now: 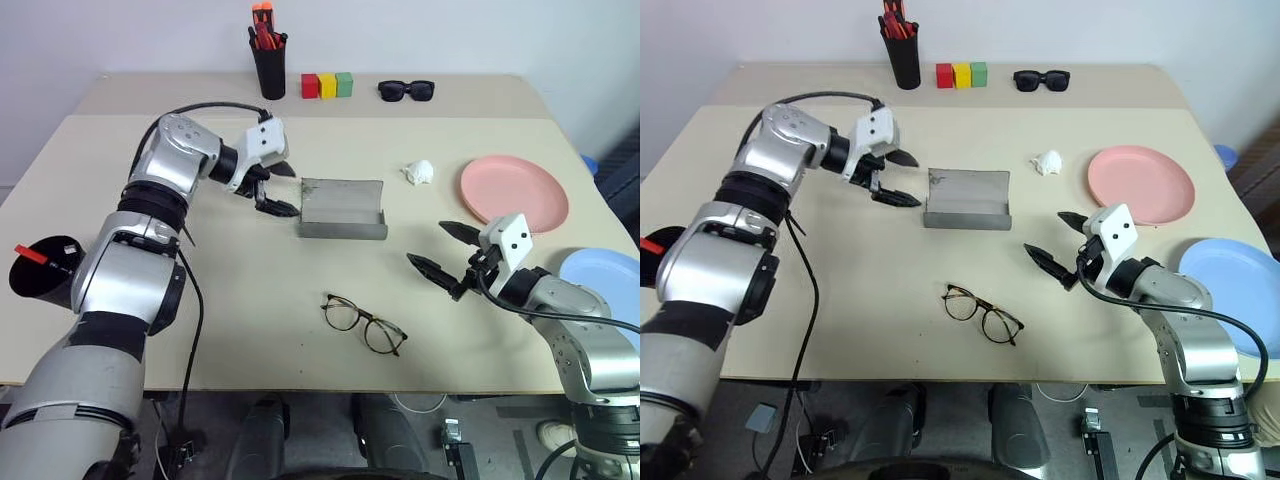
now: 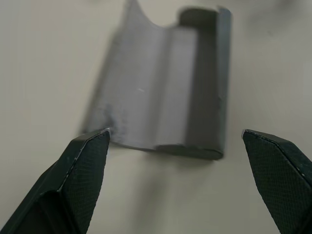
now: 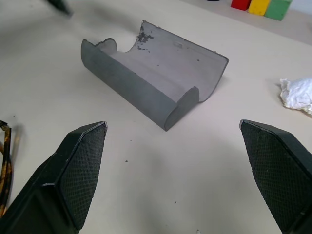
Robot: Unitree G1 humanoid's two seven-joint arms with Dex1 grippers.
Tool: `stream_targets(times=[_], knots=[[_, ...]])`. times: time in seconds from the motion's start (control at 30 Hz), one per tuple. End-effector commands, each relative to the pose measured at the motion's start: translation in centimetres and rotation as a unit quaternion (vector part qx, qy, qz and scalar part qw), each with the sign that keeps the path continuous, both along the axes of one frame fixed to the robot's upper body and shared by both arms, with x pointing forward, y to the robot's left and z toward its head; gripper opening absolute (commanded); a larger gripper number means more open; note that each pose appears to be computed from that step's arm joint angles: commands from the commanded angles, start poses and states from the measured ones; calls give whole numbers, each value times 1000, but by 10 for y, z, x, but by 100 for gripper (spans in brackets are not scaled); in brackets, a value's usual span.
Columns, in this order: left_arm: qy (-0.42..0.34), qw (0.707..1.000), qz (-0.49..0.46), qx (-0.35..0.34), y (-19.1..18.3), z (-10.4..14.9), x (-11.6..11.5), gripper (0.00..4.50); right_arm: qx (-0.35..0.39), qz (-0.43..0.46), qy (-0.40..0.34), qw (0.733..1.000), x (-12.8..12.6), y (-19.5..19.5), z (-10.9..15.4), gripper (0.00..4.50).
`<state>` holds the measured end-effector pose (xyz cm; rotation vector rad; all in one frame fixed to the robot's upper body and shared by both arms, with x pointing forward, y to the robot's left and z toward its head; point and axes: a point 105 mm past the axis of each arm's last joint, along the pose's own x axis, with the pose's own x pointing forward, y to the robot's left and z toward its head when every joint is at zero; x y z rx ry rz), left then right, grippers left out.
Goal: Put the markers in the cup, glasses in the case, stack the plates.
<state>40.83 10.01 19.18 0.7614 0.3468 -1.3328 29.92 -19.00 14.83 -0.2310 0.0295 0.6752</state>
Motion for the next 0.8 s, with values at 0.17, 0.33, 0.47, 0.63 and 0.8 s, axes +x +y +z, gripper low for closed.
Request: stream_targets(times=[0.17,0.33,0.47,0.63,0.8], knots=[[-18,997,-55,51,-23,0,-3,445,-2,-1,-34,999,3,3,15,450],[-15,996,-48,70,-35,-12,-1,445,-1,-1,-38,999,3,7,12,450],[-35,994,-21,103,-37,-23,7,445,2,-1,-41,999,3,9,11,450],[-45,992,-17,117,-41,-28,8,204,5,-3,-37,999,2,9,7,450],[-46,993,-21,104,-46,-26,8,7,7,-6,-38,999,3,8,5,450]])
